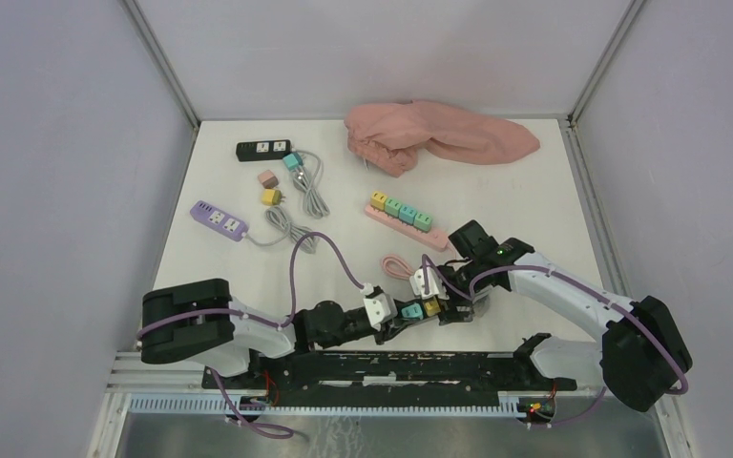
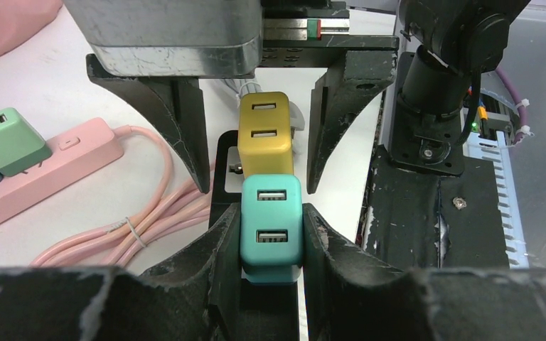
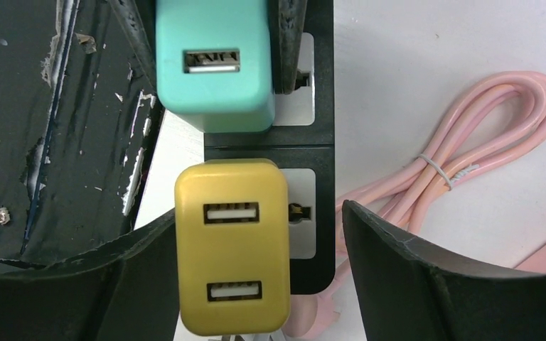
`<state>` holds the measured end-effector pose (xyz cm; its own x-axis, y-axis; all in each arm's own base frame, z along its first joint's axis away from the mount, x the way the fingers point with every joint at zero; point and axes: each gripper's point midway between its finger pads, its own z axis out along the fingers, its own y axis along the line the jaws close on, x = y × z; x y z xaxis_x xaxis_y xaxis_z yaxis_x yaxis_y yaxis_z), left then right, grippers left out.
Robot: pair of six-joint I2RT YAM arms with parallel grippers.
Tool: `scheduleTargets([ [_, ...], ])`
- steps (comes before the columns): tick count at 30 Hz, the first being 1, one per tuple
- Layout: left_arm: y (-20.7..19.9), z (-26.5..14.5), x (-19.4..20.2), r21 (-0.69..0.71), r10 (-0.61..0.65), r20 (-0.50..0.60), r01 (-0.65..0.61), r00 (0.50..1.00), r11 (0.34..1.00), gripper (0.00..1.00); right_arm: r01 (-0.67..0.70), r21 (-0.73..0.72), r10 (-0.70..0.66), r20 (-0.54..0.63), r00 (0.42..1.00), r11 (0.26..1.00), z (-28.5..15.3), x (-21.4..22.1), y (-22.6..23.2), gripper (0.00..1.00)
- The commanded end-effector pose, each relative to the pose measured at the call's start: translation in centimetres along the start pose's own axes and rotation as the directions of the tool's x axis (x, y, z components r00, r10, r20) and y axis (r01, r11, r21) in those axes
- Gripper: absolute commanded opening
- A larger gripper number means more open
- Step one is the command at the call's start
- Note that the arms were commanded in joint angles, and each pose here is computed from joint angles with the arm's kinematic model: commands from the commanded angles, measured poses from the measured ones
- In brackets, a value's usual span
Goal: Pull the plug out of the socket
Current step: Remove the plug from the socket.
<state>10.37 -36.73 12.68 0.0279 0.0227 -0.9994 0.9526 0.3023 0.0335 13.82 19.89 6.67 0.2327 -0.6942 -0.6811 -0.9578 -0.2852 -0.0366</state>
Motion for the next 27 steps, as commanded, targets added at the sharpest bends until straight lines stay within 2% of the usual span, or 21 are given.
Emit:
scheduleTargets([
  [1, -0.2, 0.3, -5.8, 0.019, -0.043, 0.206, 0.04, 0.978, 0.999, 0.03, 0.021, -0.005, -0.021, 0.054, 0.998, 1.0, -0.1, -1.6, -0.1, 0.78],
  [7, -0.2, 0.3, -5.8, 0.021, -0.046, 0.207, 0.043, 0.977, 0.999, 0.03, 0.025, -0.021, -0.024, 0.082, 0.996, 0.999, -0.4, -2.4, 0.2, 0.64],
  [12, 0.1, 0.3, -5.4, 0.008, -0.046, 0.194, 0.046, 0.98, 0.999, 0.03, 0.028, -0.042, -0.024, 0.093, 0.995, 0.999, -0.8, -2.9, 0.7, 0.33],
  [16, 0.6, 0.6, -4.6, -0.017, -0.051, 0.154, 0.054, 0.987, 0.998, 0.03, -0.001, -0.043, 0.005, 0.077, 0.997, 0.999, -1.4, -3.2, 0.6, 0.15],
  [19, 2.1, 0.7, -4.7, -0.085, -0.127, 0.155, 0.141, 0.98, 0.986, 0.03, -0.027, -0.05, 0.03, 0.074, 0.997, 0.998, -1.4, -3.2, 0.7, 0.04],
  [23, 4.9, 0.1, -5.5, -0.18, -0.222, 0.208, 0.261, 0.952, 0.949, 0.03, -0.039, -0.063, 0.043, 0.065, 0.997, 0.997, -1.2, -3.2, 0.9, 0.0],
  [25, 5.4, 0.0, -5.7, -0.196, -0.2, 0.205, 0.241, 0.958, 0.951, 0.03, -0.049, -0.058, 0.053, 0.059, 0.997, 0.997, -1.2, -3.2, 0.7, 0.0],
  [27, 5.2, 0.0, -5.2, -0.184, -0.136, 0.153, 0.164, 0.979, 0.969, 0.03, -0.058, -0.057, 0.061, 0.057, 0.997, 0.997, -1.3, -3.3, 0.6, 0.0],
])
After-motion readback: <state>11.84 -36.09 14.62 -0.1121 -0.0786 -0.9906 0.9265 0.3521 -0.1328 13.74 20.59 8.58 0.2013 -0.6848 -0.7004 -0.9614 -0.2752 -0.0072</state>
